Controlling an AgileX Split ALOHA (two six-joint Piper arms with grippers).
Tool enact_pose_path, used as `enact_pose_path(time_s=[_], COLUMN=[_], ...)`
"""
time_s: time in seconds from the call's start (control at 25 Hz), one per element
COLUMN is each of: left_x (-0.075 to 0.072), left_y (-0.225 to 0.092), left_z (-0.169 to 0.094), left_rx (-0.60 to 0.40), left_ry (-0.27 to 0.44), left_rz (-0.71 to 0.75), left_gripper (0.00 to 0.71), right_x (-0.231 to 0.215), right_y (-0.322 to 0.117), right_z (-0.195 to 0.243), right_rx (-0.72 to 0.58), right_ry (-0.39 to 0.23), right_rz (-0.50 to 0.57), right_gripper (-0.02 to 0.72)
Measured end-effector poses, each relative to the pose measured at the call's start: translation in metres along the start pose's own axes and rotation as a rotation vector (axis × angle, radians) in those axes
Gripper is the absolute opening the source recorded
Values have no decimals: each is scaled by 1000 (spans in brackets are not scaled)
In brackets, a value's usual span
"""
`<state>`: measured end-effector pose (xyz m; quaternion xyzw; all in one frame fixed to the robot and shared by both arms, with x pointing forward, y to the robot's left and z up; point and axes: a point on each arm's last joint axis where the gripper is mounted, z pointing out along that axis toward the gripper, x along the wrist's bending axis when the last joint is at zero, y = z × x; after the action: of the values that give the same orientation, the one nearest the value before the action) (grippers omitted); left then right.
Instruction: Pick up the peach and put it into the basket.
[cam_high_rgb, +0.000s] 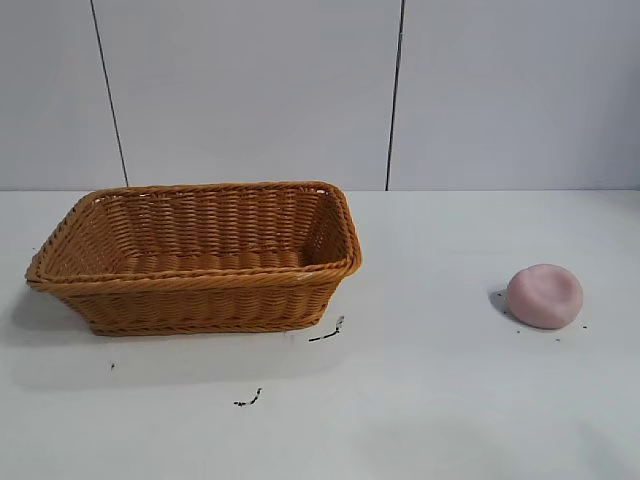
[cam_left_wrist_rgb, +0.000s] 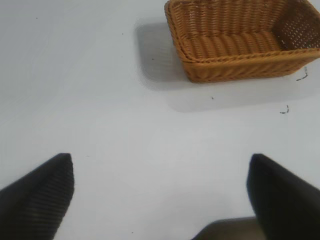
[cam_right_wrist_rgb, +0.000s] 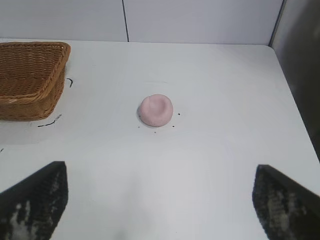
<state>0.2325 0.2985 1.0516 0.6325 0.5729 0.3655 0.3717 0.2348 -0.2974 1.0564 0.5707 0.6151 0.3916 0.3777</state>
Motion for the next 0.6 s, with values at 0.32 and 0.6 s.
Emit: enact_pose_path(time_s=[0.32, 0.6], left_x=[0, 0], left_y=[0, 0], left_z=[0, 0], left_rx=[0, 0], left_ry=[0, 0], left_rz=[0, 0], left_gripper=[692, 692], right_x=[0, -1], right_y=[0, 26], right_z=[0, 28], right_rx=[0, 194], right_ry=[0, 5], right_rz=[0, 3], right_gripper=[689, 689])
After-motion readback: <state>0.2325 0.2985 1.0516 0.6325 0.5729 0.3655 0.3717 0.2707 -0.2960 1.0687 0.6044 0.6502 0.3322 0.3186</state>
